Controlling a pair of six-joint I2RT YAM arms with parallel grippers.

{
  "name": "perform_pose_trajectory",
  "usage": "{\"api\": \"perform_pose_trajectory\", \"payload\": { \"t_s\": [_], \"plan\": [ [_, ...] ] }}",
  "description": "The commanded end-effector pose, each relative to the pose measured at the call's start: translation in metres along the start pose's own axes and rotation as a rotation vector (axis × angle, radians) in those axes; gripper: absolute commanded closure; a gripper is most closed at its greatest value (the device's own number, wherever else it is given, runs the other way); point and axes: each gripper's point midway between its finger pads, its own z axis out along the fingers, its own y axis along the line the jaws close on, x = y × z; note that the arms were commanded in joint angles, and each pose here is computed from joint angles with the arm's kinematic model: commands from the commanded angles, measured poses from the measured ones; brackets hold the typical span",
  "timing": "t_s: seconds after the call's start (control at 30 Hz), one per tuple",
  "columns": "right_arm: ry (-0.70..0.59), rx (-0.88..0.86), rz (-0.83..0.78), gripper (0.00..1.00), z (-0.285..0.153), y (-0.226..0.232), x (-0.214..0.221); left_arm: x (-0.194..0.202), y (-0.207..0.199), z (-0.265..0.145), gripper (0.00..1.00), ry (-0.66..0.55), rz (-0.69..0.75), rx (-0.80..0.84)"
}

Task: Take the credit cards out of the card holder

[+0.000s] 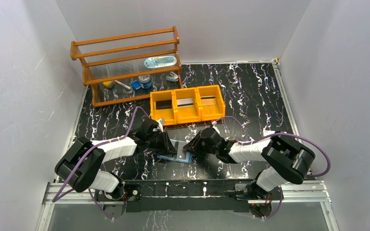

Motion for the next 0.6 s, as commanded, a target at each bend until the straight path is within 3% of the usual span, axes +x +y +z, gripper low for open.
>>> {"api": "perform_pose_trajectory", "payload": {
  "t_s": [0.0, 0.1, 0.4, 0.57],
  "plan": [
    [-0.012, 0.238, -0.05, 0.62, -0.0031, -0.0699, 0.0001, -0.0039, -0.0074, -0.0048, 0.85, -0.018, -0.002, 0.033],
    [-0.008, 0.233, -0.049, 0.62, -0.0014, -0.0689, 0.001, -0.0034, -0.0108, -0.0051, 0.85, -0.013, 0.0, 0.049],
    [0.008, 0.208, -0.052, 0.62, 0.0007, -0.0608, 0.003, -0.0014, -0.0131, -0.0057, 1.0, 0.013, 0.041, 0.057],
    [0.007, 0.199, -0.05, 0.62, -0.0008, -0.0607, 0.0032, 0.0012, -0.0165, -0.0067, 1.0, 0.025, 0.048, 0.081]
  ]
}}
